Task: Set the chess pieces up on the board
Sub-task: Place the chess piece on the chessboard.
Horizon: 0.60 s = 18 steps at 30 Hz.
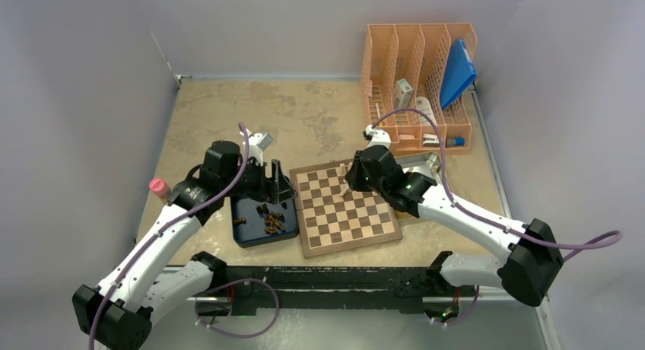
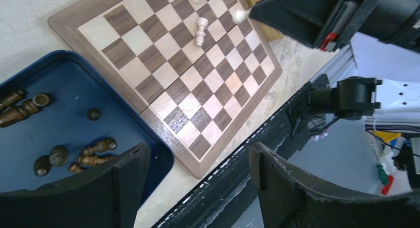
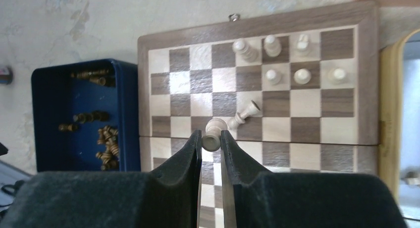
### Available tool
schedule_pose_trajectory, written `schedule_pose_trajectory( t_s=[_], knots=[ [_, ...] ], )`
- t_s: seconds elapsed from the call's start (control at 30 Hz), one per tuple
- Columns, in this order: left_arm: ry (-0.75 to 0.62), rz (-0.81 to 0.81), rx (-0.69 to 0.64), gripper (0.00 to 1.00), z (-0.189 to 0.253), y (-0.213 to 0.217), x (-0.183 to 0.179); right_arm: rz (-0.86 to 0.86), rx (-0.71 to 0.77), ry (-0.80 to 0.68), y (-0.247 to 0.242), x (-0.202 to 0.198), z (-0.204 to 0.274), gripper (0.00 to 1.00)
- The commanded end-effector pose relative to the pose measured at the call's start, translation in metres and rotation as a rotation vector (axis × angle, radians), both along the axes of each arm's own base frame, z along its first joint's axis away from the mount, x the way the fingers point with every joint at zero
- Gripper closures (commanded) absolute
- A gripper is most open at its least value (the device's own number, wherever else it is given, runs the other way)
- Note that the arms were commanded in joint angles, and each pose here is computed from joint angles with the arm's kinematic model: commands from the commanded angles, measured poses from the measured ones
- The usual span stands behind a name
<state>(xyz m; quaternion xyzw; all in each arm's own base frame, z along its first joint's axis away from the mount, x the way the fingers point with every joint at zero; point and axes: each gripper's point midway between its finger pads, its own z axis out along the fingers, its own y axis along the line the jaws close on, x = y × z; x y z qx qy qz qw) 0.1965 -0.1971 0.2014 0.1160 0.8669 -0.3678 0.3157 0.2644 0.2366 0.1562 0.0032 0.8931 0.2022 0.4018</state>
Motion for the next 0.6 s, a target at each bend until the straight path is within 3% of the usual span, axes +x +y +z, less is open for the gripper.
schedule_pose_trajectory(
  t_s=[0.0, 0.17, 0.57],
  knots=[
    [-0.016, -0.066, -0.109, 0.27, 0.017, -0.016, -0.008, 0.01, 0.126, -0.003, 0.027, -0.002, 0.02, 0.87],
    [-0.028, -0.114, -0.145, 0.27, 0.023, -0.02, -0.015, 0.008, 0.124, 0.014, 0.028, -0.007, 0.01, 0.87],
    [-0.142, -0.022, -0.014, 0.26, 0.025, 0.001, 0.005, -0.181, -0.037, 0.007, -0.015, 0.013, 0.012, 0.84]
  ],
)
